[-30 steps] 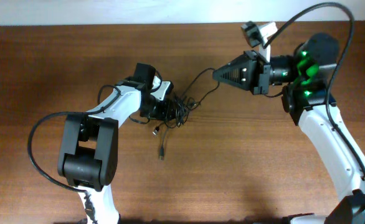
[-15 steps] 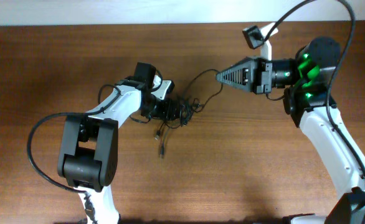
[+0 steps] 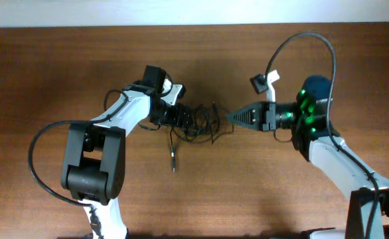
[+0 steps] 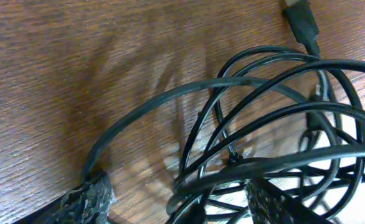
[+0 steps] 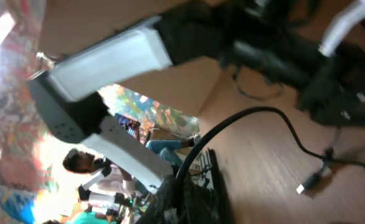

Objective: Untangle cables

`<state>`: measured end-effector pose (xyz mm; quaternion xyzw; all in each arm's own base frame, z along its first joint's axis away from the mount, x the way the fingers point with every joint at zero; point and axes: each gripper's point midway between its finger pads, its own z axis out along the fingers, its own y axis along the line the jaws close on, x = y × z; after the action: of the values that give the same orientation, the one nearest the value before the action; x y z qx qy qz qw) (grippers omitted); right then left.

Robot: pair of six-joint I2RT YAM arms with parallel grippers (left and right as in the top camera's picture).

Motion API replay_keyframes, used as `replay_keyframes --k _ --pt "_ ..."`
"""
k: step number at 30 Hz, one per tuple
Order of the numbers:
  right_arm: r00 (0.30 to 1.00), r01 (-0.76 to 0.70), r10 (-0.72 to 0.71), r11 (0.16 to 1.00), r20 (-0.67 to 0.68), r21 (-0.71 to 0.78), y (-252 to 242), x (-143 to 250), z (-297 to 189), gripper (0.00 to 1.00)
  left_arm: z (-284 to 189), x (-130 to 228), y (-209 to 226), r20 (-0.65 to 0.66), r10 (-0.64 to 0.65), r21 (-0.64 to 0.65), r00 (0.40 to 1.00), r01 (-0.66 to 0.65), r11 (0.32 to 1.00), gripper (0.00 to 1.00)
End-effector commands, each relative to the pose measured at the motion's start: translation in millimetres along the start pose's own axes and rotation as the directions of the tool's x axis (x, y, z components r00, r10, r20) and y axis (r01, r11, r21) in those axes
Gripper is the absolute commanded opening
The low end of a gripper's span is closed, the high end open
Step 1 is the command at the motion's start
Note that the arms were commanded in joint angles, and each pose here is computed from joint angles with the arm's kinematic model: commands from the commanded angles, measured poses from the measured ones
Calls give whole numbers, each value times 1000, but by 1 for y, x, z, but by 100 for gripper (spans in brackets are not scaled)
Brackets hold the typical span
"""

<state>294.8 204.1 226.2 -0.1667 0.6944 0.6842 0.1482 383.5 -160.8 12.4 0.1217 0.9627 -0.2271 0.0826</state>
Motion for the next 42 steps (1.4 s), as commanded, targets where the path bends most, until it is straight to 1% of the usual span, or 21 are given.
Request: replay_keyframes --k 1,10,13,14,16,17,19,20,21,22,23,24,27,29,30,35,36,39,40,41,42 --pt "998 -25 21 998 57 59 -27 12 -3 5 11 14 18 -44 -24 -61 999 21 998 72" --pt "992 -95 82 987 100 131 -61 43 -5 5 11 14 18 -44 -24 -61 999 22 998 72" --pt "968 -223 187 948 170 228 -90 54 -11 4 11 14 19 -44 -25 -61 999 22 998 70" --pt "952 -282 234 921 196 269 -102 61 -14 4 11 14 19 -44 -24 -61 999 22 998 70" --pt "893 -441 356 815 276 376 -133 80 -24 4 11 14 19 -44 -24 -61 999 22 998 71" --pt "870 -487 388 770 303 411 -142 87 -29 4 11 14 19 -44 -24 -61 999 22 998 71" --pt "810 -586 454 639 370 498 -163 108 -42 4 11 14 19 -44 -24 -61 999 22 998 71" --pt "798 -602 468 613 379 511 -166 113 -45 4 11 14 19 -44 -25 -61 999 22 998 71" --pt "791 -611 480 604 379 512 -166 115 -45 10 11 14 19 -44 -24 -61 999 22 998 71" --pt "791 -611 480 604 378 512 -166 116 -45 10 11 14 19 -44 -25 -61 999 22 998 71" --pt "802 -597 473 617 364 512 -165 116 -44 4 11 14 19 -44 -24 -61 999 22 998 71" --pt "834 -552 446 658 324 513 -161 115 -41 4 11 14 19 -44 -24 -61 999 22 998 71" --pt "830 -557 450 652 328 515 -158 113 -41 4 11 14 19 -44 -25 -61 999 22 998 71" --pt "817 -575 461 608 346 547 -155 113 -46 6 11 14 19 -43 -24 -61 999 22 998 71" --pt "816 -575 459 584 351 572 -153 112 -50 8 11 13 19 -43 -24 -61 999 21 998 71" --pt "859 -482 410 449 305 752 -131 103 -78 29 11 12 19 -37 -21 -61 999 19 998 71" --pt "867 -462 406 435 290 773 -126 100 -81 31 11 12 19 -37 -21 -61 999 19 998 71" --pt "890 -398 388 399 241 826 -110 91 -90 38 11 12 19 -37 -21 -61 999 19 998 71" --pt "902 -369 374 403 218 837 -107 88 -92 41 11 12 19 -37 -21 -61 999 19 998 71" --pt "915 -338 358 424 187 840 -106 86 -90 47 11 12 19 -37 -21 -61 999 19 998 71" --pt "922 -319 351 442 165 838 -105 86 -88 48 11 12 19 -36 -21 -61 999 19 998 71"
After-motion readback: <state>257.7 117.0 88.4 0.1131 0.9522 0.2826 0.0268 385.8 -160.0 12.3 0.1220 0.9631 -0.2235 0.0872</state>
